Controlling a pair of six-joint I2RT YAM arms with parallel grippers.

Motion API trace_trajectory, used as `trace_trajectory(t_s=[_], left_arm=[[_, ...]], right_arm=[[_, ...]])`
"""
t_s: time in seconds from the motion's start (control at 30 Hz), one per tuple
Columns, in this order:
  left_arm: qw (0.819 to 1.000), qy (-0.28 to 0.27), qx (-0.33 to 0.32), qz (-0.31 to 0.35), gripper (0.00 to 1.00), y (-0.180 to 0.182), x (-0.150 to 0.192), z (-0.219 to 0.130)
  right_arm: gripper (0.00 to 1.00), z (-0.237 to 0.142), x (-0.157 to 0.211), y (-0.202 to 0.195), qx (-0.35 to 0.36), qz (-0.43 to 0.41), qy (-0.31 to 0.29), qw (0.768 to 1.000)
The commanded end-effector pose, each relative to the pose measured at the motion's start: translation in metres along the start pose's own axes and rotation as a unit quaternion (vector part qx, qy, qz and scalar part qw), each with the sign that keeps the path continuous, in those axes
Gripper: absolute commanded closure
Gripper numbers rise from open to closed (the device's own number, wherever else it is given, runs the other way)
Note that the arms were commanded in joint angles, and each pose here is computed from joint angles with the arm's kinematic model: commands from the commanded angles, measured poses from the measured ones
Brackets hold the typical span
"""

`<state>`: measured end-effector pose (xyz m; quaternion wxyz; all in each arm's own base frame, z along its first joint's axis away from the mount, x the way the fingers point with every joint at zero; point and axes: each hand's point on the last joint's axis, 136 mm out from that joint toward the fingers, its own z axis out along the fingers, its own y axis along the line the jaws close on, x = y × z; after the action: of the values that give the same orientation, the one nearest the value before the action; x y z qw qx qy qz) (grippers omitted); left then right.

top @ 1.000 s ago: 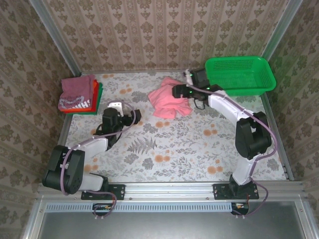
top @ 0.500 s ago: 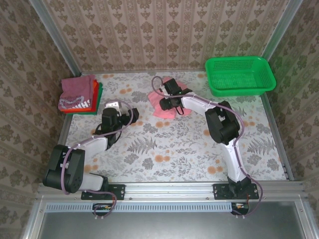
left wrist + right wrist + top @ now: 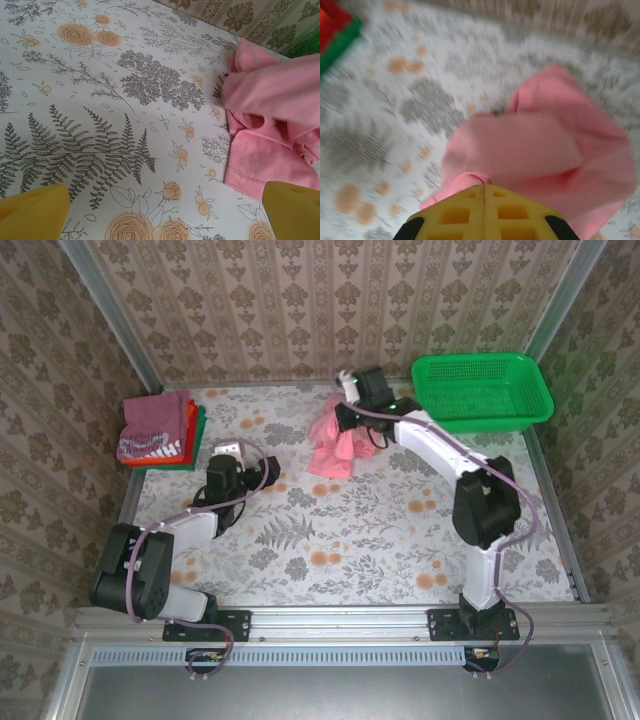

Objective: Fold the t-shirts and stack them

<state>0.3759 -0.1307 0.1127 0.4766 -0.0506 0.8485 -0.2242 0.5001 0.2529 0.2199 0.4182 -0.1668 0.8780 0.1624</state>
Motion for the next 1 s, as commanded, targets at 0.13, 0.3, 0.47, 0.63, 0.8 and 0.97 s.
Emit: trace_trajectory(t_s=[0.13,0.3,0.47,0.63,0.8,0.97], left_arm=[[0.999,-0.02,0.04,-0.004,0.0,-0.025,-0.019,0.01],[0.996,-0.012,0.082,-0.026,0.0,-0.057,-0.016,0.023],[0.992,0.01,0.126,-0.027,0.0,-0.099,0.0,0.039],[0.986,0.029,0.162,-0.039,0.0,-0.128,0.018,0.056],[0.977,0.023,0.186,-0.1,0.0,-0.139,0.014,0.069],[0.967,0.026,0.209,-0.142,0.0,-0.151,0.007,0.084]], right_arm=[[1.0,-0.082,-0.065,0.009,-0.128,0.077,-0.091,0.985],[1.0,-0.112,-0.079,0.01,-0.184,0.106,-0.111,0.971],[1.0,-0.123,-0.077,0.007,-0.178,0.11,-0.119,0.971],[1.0,-0.133,-0.079,0.006,-0.181,0.114,-0.132,0.968],[1.0,-0.132,-0.074,0.002,-0.172,0.117,-0.13,0.97],[1.0,-0.126,-0.066,-0.001,-0.167,0.122,-0.122,0.971]])
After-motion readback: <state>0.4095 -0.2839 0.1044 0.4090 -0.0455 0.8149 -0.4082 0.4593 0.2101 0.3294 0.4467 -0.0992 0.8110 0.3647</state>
